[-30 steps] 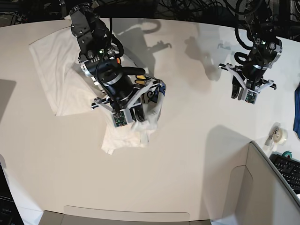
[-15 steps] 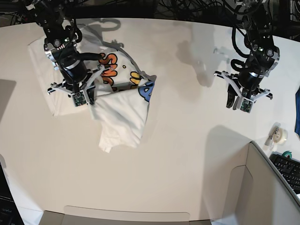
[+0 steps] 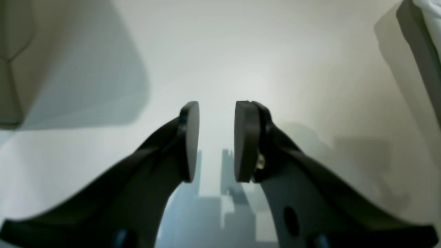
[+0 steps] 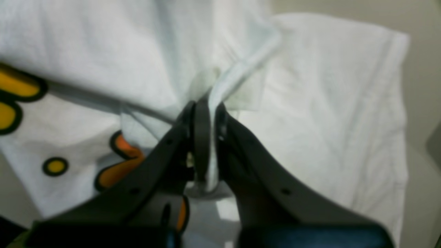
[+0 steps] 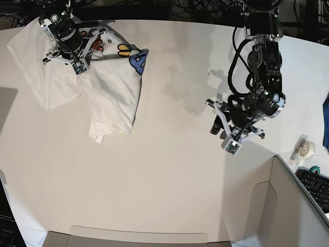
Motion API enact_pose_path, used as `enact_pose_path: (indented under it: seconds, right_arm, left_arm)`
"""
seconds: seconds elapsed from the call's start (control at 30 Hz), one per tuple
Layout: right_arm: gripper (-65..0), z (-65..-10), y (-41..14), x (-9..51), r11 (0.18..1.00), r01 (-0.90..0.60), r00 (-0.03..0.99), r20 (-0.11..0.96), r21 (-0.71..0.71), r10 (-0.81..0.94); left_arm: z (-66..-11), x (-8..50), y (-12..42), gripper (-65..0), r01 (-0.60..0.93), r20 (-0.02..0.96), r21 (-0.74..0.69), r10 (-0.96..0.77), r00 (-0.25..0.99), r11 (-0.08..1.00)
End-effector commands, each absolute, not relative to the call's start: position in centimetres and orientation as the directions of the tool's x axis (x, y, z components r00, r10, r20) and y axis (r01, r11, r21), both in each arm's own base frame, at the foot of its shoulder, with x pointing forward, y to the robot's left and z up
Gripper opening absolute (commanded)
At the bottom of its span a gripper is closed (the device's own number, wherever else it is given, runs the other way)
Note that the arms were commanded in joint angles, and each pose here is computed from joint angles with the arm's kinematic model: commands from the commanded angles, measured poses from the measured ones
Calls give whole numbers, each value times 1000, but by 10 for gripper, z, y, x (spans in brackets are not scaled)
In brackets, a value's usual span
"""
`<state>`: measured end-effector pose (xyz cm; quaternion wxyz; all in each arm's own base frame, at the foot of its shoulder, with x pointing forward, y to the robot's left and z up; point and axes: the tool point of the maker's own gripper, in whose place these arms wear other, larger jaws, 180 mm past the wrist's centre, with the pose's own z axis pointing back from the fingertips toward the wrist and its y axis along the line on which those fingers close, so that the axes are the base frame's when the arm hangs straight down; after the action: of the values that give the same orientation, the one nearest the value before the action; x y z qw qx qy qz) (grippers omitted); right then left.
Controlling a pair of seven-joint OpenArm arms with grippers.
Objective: Layout the t-shirt on the table in an organized manner, then fold the t-shirt properly
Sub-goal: 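Release the fabric and move the right gripper to the shirt's edge, then reach the left gripper down and grasp the shirt's bunched fabric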
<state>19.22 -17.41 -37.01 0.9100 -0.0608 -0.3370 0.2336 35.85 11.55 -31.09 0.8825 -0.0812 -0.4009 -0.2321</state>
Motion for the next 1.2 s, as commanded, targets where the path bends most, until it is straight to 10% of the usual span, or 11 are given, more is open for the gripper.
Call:
enact_pose_path:
  seconds: [0.0, 1.17]
  right_arm:
    - [-650, -362, -172, 197, 880, -373, 636, 610, -294, 473]
    - [-650, -371, -83, 180, 766, -474, 557, 527, -434, 642]
  left_arm:
    - [-297, 369, 104, -470, 495, 767, 42, -345, 541, 868]
    - [-327, 373, -87, -470, 733, 645, -212, -471, 602, 647]
